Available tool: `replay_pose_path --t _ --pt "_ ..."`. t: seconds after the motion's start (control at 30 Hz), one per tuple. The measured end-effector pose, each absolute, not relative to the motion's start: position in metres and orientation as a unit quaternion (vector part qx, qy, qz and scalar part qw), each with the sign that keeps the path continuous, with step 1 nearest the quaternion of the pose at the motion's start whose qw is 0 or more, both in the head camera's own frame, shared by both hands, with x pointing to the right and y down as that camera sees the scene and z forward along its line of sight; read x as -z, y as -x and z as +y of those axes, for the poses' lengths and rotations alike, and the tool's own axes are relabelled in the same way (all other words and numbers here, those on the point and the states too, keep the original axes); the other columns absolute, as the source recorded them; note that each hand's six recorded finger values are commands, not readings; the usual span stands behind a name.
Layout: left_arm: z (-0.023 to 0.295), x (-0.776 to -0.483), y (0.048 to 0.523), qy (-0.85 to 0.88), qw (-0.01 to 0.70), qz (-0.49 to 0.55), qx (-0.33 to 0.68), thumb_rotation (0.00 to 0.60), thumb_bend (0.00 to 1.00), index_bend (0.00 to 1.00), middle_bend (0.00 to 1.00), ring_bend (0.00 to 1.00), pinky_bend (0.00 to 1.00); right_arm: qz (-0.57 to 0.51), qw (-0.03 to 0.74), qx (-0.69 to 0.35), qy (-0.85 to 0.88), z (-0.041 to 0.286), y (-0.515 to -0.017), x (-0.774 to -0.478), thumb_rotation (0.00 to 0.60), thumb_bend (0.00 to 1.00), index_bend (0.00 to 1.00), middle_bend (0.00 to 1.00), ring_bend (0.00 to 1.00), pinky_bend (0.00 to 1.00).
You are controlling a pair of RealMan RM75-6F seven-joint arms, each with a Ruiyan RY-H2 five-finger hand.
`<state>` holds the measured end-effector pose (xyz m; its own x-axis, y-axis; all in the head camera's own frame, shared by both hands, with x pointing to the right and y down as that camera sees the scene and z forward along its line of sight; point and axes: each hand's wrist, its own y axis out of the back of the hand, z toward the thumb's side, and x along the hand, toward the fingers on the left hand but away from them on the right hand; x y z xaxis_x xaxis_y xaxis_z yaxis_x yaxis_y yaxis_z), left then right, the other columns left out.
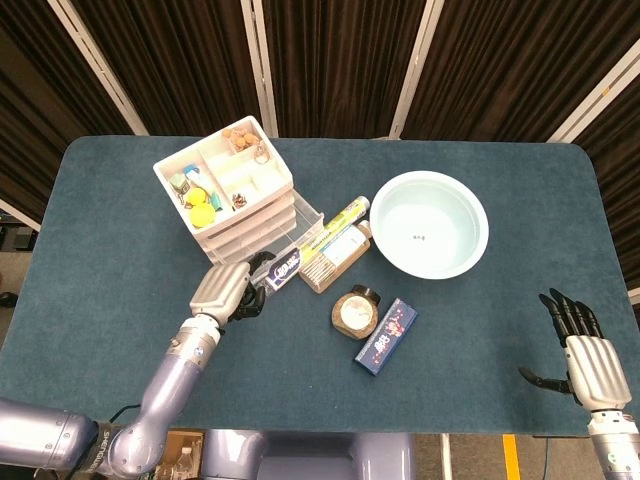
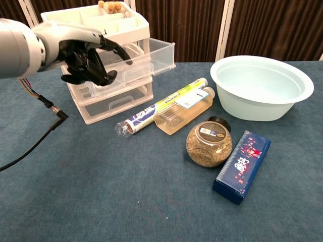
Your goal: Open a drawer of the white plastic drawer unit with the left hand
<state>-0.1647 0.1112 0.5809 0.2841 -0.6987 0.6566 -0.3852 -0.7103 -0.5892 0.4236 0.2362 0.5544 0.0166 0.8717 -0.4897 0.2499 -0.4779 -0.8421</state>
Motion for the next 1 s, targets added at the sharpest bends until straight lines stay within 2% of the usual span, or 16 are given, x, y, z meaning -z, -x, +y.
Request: replay_pose_path --t 0.07,0.13,0.23,0.33,0.53,0.7,0.83,1.0 --pt "0.109 -0.575 0.169 0.781 0.178 0.353 0.483 0.6 0.44 0.14 0.91 0.82 0.83 -0.428 0.279 -0.556 0.655 0.236 -0.424 -0.554 0.6 0.16 0.0 0.0 0.0 0.01" --pt "0.107 -0.57 0.177 0.775 0.202 0.358 0.481 0.6 0.32 0.12 0.79 0.72 0.75 -0.428 0.279 -0.557 0.655 0.236 -0.424 -0.554 0.6 0.16 0.0 0.0 0.0 0.01" --pt "0.109 -0.564 0.193 0.759 0.243 0.357 0.488 0.6 0.17 0.11 0.62 0.58 0.71 -0.427 0.28 -0.557 0.655 0.236 -0.424 -0.555 0.6 0.16 0.0 0.0 0.0 0.01" --pt "0.118 -0.563 0.218 0.738 0.277 0.344 0.511 0.6 0.1 0.09 0.48 0.44 0.63 -0.427 0.279 -0.559 0.654 0.236 -0.425 -0.555 0.6 0.16 0.0 0.0 0.0 0.01" --pt "0.138 -0.559 0.269 0.707 0.292 0.333 0.552 0.6 0.08 0.09 0.26 0.2 0.35 -0.428 0.28 -0.561 0.651 0.236 -0.426 -0.555 0.6 0.16 0.0 0.0 0.0 0.01" --pt "0.146 -0.551 0.29 0.695 0.327 0.339 0.544 0.6 0.08 0.09 0.11 0.03 0.17 -0.427 0.285 -0.565 0.645 0.235 -0.428 -0.555 0.6 0.16 0.0 0.0 0.0 0.01" --pt "0.162 -0.546 0.328 0.663 0.382 0.342 0.545 0.6 0.05 0.06 0.02 0.0 0.1 -0.424 0.294 -0.571 0.639 0.235 -0.429 -0.554 0.6 0.16 0.0 0.0 0.0 0.0" --pt "0.188 -0.549 0.39 0.614 0.417 0.342 0.576 0.6 0.03 0.0 0.0 0.0 0.05 -0.419 0.325 -0.575 0.622 0.231 -0.43 -0.551 0.6 0.15 0.0 0.0 0.0 0.0"
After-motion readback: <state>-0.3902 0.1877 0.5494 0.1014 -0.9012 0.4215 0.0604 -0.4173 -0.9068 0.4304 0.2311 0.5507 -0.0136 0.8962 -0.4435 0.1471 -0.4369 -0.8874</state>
